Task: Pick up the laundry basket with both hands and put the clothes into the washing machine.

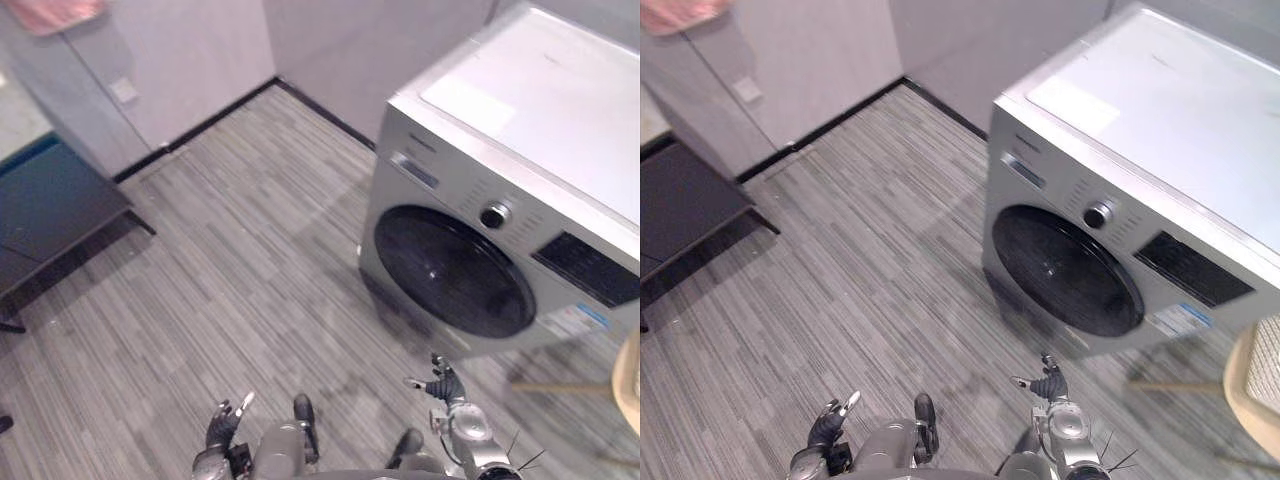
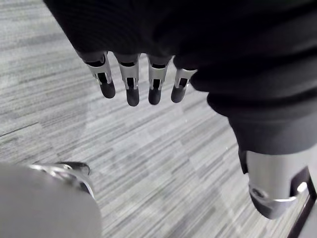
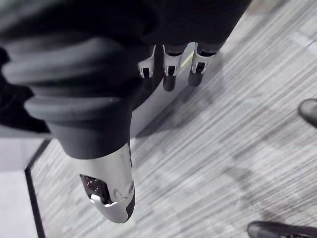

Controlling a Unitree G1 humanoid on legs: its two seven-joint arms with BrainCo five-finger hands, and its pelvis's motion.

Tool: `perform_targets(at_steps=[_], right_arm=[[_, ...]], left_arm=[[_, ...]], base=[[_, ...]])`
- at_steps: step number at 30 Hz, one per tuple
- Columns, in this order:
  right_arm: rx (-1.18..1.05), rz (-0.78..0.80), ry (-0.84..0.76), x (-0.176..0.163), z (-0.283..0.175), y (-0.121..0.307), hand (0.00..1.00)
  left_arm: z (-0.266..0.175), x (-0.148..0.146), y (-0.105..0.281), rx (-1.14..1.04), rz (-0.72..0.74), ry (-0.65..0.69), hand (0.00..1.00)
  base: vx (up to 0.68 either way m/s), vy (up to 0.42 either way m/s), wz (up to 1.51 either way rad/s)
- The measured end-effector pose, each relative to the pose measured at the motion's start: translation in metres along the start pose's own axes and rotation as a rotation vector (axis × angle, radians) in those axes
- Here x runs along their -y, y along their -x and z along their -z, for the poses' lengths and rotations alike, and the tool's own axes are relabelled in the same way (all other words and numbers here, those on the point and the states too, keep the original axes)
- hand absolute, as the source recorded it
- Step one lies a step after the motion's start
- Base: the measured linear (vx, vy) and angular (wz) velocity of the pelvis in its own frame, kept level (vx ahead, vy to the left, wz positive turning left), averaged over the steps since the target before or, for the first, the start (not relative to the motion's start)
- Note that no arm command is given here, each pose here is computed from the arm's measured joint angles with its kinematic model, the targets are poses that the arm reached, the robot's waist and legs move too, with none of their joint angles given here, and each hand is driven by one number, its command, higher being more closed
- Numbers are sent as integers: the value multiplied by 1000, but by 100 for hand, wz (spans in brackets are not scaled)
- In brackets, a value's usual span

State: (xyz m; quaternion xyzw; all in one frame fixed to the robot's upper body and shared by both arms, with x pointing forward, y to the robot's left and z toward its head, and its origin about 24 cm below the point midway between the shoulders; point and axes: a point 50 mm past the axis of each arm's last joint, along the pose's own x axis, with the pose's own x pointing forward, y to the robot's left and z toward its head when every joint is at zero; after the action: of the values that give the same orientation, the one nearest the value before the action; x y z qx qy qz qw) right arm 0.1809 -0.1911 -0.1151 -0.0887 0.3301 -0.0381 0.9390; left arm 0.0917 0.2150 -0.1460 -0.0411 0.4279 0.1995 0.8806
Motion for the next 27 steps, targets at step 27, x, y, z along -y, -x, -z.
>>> perform_targets(at_steps=[27], right_arm=[[62, 63, 11, 29, -18, -6, 0]], left_arm=[[-79, 49, -8, 307, 170, -58, 0]], base=[[346, -83, 98]])
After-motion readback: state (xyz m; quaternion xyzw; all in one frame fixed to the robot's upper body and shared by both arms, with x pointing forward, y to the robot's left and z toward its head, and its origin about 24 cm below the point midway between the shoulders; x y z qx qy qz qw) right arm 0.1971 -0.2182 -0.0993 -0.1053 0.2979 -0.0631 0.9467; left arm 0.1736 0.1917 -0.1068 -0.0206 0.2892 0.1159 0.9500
